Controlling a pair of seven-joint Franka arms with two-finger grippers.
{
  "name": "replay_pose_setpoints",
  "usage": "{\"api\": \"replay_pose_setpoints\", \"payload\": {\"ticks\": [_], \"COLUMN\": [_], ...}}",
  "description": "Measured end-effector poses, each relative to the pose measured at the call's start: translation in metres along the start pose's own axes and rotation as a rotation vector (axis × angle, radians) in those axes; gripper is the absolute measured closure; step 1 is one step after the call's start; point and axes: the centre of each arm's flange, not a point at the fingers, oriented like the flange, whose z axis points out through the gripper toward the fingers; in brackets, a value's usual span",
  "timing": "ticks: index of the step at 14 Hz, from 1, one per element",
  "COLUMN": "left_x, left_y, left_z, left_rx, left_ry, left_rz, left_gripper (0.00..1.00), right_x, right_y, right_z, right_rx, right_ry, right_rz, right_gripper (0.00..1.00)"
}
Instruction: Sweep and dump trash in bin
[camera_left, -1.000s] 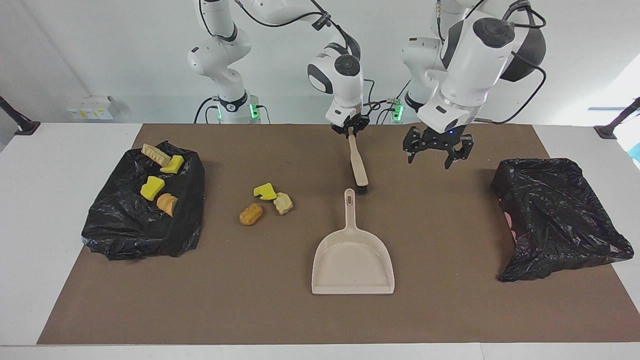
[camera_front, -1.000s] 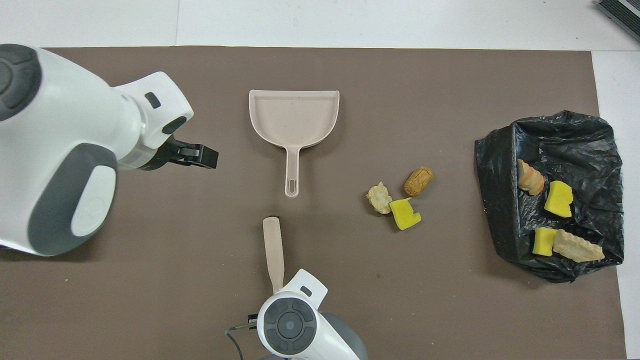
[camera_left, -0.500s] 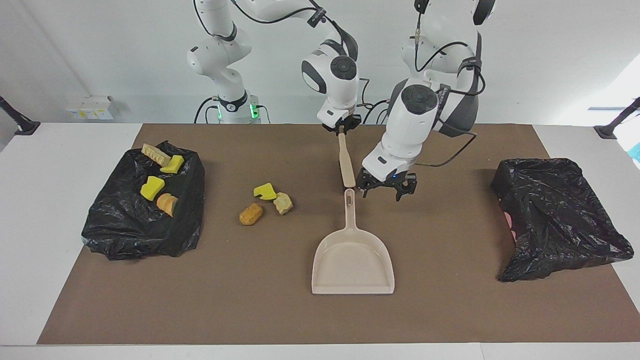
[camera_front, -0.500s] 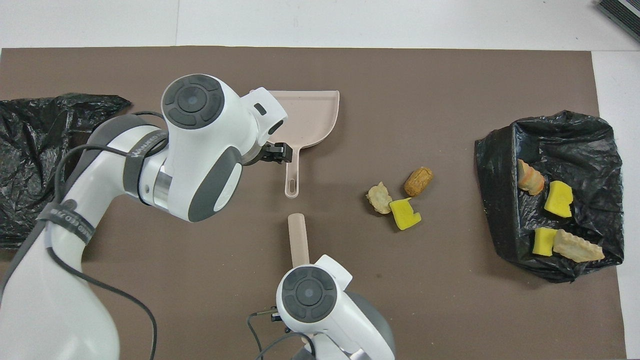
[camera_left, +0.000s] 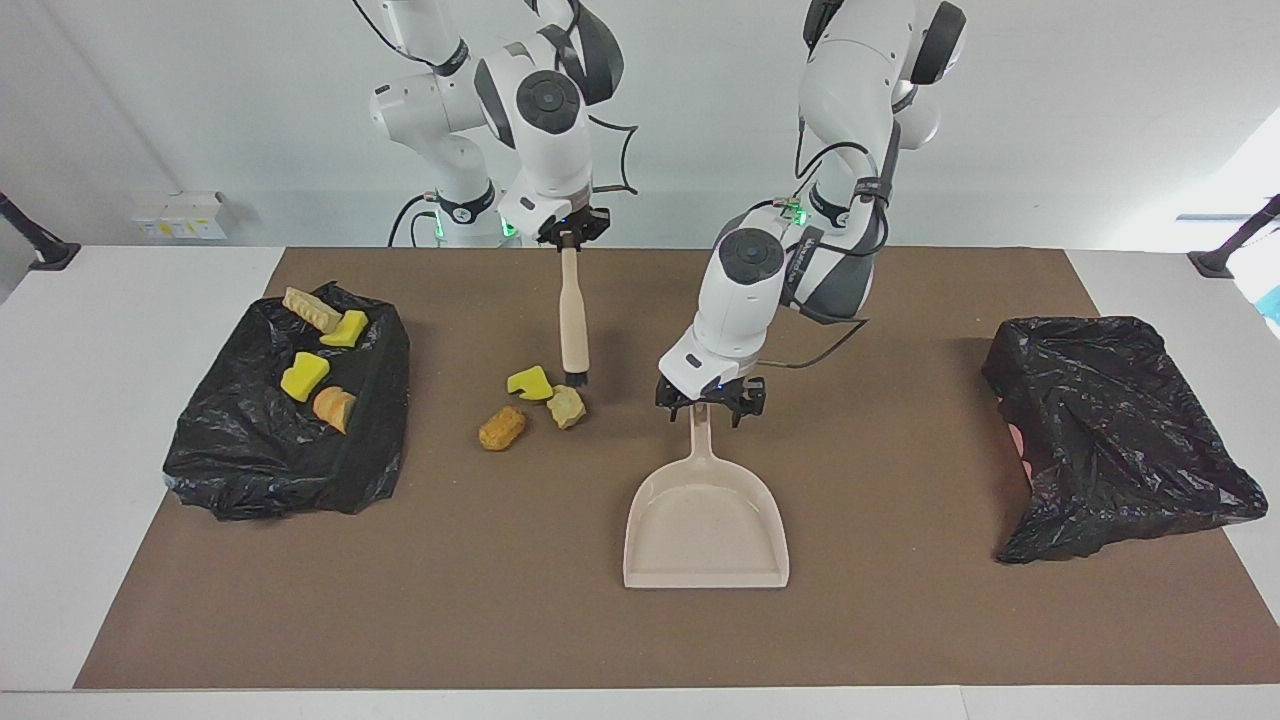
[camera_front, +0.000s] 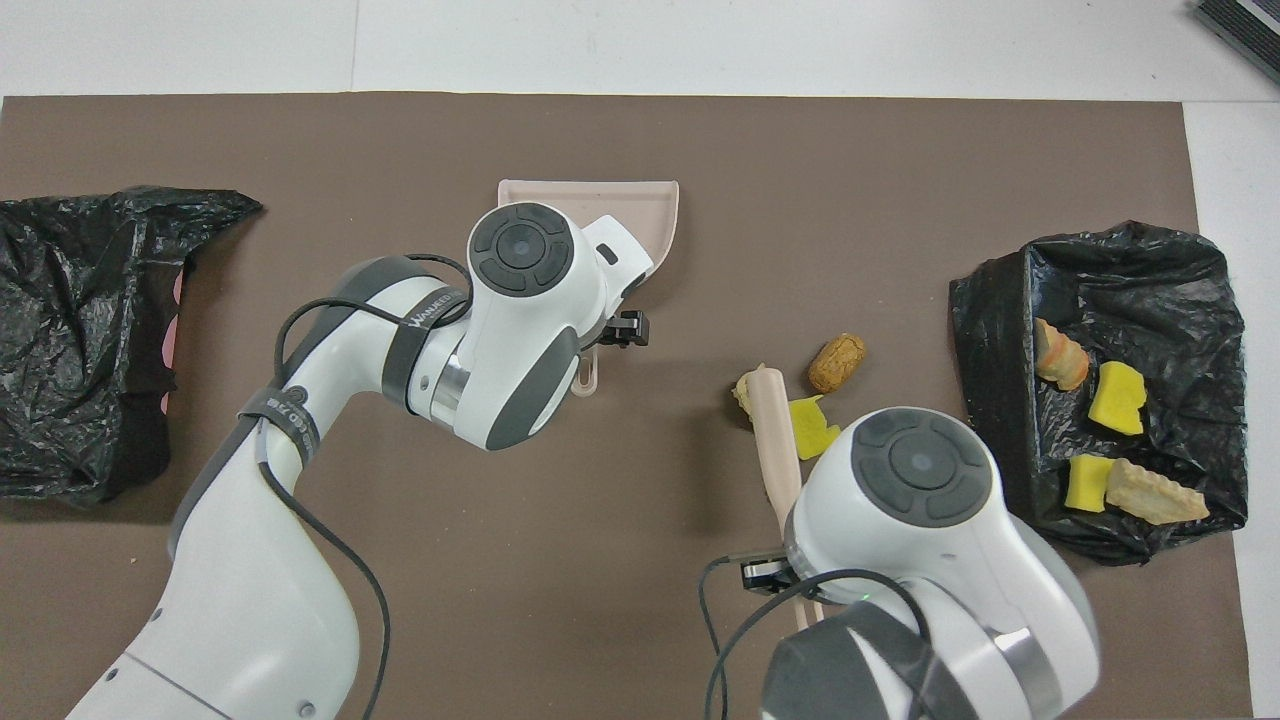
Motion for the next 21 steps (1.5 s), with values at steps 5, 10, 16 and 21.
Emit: {"api": "replay_pose_setpoints", "payload": {"ticks": [5,10,16,21], "left_x": [0.005,0.007,0.002,-0.004], "left_y": [0.001,-0.003,-0.029,-0.064], "left_z": [-0.002,-0.008,-0.046,-0.068], "left_rx": [0.004,0.009,0.038,0.080], "left_ry": [-0.004,-0.004,-0.063,-0.158], "left_rz": [-0.005,-0.008,0.213,0.601], "left_gripper": [0.26,0.68,0.68,0.68], "right_x": [0.043,0.067,0.065,0.047], "right_y": [0.104,0.140,0.099,0.044], "right_z": [0.013,0.051,0.083,0.090], "right_rx": [-0.150,-0.203,-0.192,-0.120], "right_ry": [0.070,0.081,0.047,0.035], "right_rz": [-0.075,-0.122,-0.198,-0.121], "right_gripper": [0.74,0.74,0.74,0.74]}}
